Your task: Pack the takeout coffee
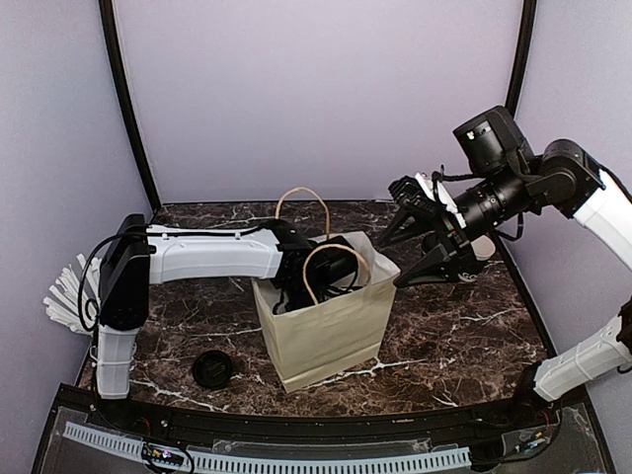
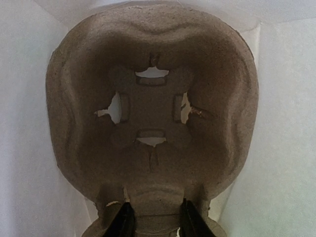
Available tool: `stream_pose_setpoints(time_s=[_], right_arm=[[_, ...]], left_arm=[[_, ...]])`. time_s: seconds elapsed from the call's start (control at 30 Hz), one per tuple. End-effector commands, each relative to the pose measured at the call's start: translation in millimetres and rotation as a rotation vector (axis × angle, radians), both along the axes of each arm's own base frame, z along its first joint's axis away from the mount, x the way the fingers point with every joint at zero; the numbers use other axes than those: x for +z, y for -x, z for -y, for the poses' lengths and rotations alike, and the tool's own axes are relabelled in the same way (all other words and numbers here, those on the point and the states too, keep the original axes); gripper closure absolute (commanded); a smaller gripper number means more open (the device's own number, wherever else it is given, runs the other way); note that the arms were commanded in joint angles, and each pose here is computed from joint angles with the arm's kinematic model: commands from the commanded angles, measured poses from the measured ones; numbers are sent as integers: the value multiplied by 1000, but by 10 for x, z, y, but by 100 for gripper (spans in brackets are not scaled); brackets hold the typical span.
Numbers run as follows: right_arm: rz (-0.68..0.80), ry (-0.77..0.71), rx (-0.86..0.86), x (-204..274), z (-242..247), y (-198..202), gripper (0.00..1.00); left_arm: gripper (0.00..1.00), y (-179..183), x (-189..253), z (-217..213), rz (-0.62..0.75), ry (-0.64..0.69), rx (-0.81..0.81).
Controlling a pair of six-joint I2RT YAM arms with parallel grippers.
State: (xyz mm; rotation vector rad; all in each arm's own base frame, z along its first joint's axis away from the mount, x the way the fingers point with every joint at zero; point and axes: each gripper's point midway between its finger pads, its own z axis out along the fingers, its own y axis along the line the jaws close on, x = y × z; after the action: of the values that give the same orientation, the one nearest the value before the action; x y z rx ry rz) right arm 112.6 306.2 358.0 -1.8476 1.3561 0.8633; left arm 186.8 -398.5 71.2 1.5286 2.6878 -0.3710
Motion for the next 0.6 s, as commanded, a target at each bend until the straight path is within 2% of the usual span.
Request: stream_pose_setpoints(time_s=[0.0,0.4,0.57], right_arm=[[0,-12,-18,-5,-35,-59,33],[-5,-6,-25,-38,-54,-81,33],[-10,-6,-21,-38,-57,-73,33]], left_arm=[[87,28,-56,52,-2,30,6],[86,-44,-22,111,48,89,31],[80,-90,23,204,76,156,45]])
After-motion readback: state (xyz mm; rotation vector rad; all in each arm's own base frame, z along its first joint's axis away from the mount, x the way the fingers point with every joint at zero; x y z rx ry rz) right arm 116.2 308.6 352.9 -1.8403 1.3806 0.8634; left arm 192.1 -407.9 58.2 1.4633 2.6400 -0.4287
